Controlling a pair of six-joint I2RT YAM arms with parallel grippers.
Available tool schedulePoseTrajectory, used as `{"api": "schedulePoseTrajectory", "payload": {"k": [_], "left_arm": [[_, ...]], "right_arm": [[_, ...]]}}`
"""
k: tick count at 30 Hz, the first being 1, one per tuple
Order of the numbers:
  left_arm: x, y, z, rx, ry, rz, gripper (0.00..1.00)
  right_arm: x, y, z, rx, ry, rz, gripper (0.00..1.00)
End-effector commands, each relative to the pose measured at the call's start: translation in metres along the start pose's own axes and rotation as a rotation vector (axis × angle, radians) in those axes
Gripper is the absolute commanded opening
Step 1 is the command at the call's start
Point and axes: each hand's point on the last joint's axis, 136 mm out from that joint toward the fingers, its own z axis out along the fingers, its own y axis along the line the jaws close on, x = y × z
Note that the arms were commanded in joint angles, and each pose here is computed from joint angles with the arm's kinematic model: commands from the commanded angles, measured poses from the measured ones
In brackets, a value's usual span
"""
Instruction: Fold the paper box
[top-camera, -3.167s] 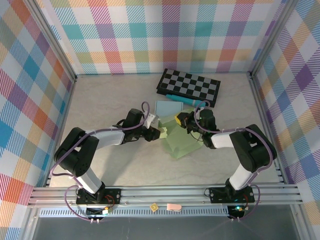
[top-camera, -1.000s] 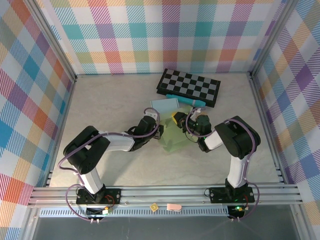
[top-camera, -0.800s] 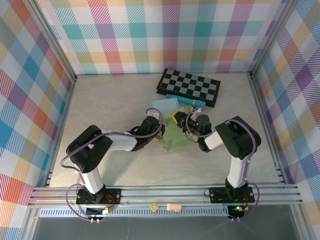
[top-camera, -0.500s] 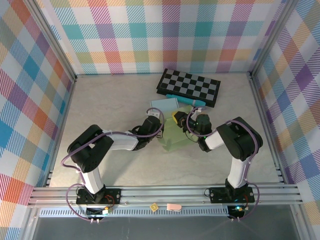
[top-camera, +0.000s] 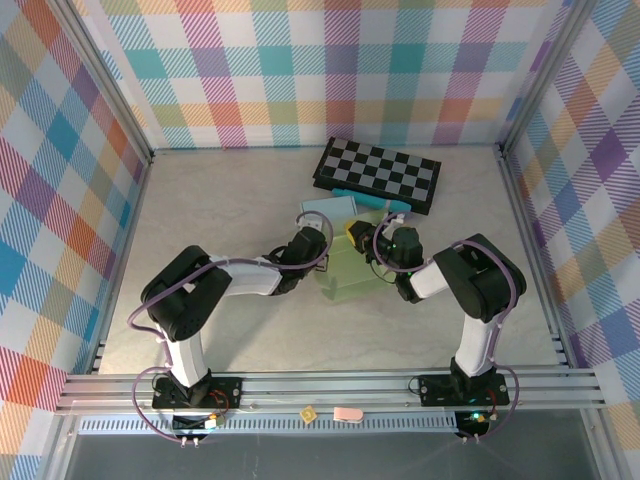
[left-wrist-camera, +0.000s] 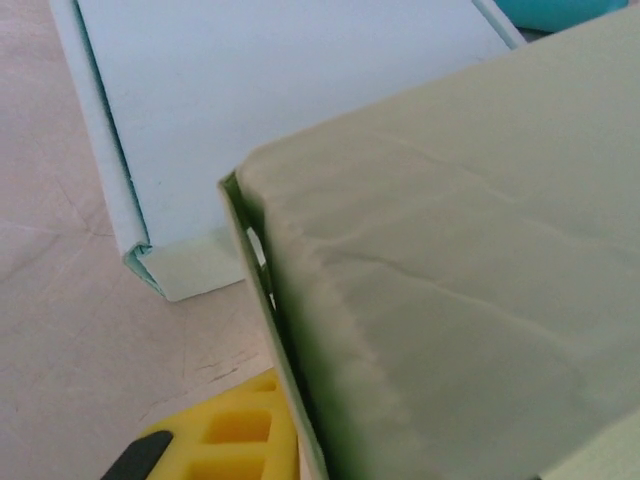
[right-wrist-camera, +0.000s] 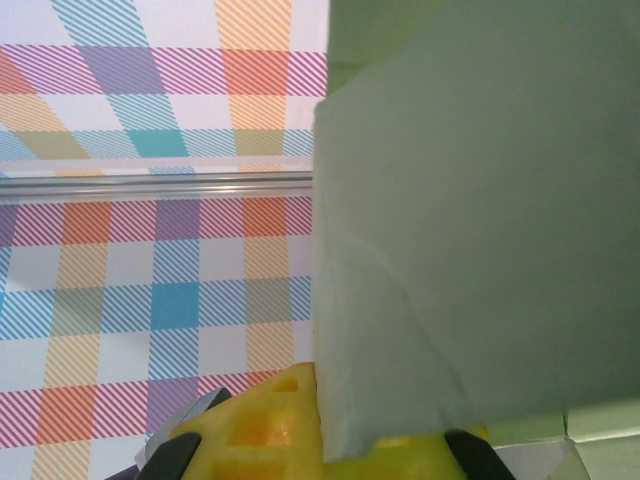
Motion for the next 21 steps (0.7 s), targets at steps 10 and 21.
{"api": "schedulePoseTrajectory", "payload": {"k": [10, 21], "left_arm": [[-0.018, -0.009, -0.022, -0.012, 0.059, -0.045, 0.0], [-0.022, -0.007, -0.069, -0.03, 0.329, -0.168, 0.0]], "right_arm": [[0.032, 0.01, -0.027, 0.215, 0.098, -0.04, 0.48], [0.001, 0.068, -0.102, 0.525, 0.004, -0.092, 0.68]]}}
